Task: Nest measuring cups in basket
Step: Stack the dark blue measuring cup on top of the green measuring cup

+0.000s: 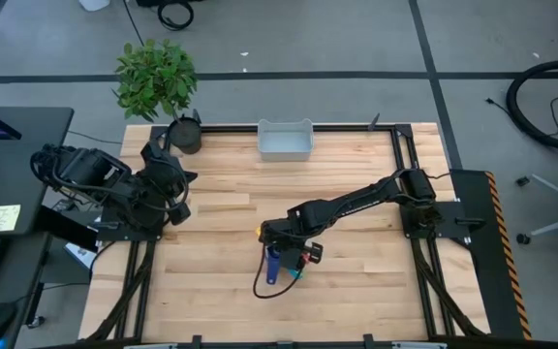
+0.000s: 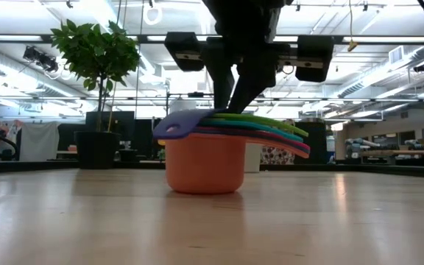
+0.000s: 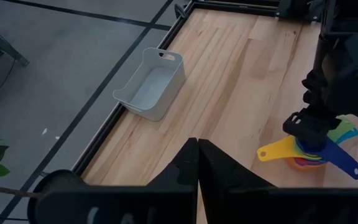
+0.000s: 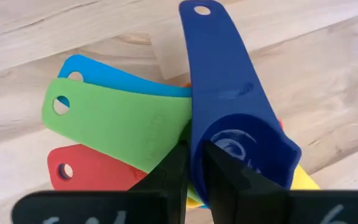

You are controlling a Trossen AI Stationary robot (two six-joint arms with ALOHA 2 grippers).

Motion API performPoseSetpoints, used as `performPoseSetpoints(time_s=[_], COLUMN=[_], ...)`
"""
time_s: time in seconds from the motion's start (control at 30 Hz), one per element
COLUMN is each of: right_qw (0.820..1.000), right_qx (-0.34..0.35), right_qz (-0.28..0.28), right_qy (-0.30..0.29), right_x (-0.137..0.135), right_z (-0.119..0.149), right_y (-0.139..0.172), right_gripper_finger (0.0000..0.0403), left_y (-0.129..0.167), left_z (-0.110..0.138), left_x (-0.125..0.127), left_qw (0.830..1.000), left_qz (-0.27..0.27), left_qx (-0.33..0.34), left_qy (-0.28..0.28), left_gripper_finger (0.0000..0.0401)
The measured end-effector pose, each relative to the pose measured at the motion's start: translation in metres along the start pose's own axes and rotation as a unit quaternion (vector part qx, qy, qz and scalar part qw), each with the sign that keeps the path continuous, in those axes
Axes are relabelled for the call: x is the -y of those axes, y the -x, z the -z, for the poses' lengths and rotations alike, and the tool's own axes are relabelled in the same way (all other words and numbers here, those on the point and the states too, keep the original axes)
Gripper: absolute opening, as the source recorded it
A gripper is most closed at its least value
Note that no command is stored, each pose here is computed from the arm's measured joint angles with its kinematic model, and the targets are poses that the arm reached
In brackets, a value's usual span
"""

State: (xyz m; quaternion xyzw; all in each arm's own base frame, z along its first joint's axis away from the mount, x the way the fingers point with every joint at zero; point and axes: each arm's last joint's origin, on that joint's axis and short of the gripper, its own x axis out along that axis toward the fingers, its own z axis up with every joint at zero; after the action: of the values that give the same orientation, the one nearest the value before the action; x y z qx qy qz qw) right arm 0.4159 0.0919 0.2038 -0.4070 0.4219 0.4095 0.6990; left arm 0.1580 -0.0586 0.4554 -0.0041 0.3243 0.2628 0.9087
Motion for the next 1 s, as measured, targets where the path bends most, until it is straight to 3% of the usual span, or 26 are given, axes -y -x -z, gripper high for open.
performPoseSetpoints(time_s=[0.77,1.0], right_qw=[0.999,0.997], right_qx=[0.038,0.056], right_qz=[-0.011,-0.043], right_qy=[-0.016,-0.022], right_x=[-0.002,-0.006], right_z=[-0.005,-0.001], right_y=[0.017,0.014], right_gripper_finger=[0.0064,0.0063], left_y=[0.0,0.0], left_z=[0.0,0.0], left_x=[0.0,0.0], left_qw=[1.0,1.0], left_qz=[0.0,0.0], left_qx=[0.0,0.0], left_qy=[0.001,0.001], left_gripper_finger=[0.0007,0.0007])
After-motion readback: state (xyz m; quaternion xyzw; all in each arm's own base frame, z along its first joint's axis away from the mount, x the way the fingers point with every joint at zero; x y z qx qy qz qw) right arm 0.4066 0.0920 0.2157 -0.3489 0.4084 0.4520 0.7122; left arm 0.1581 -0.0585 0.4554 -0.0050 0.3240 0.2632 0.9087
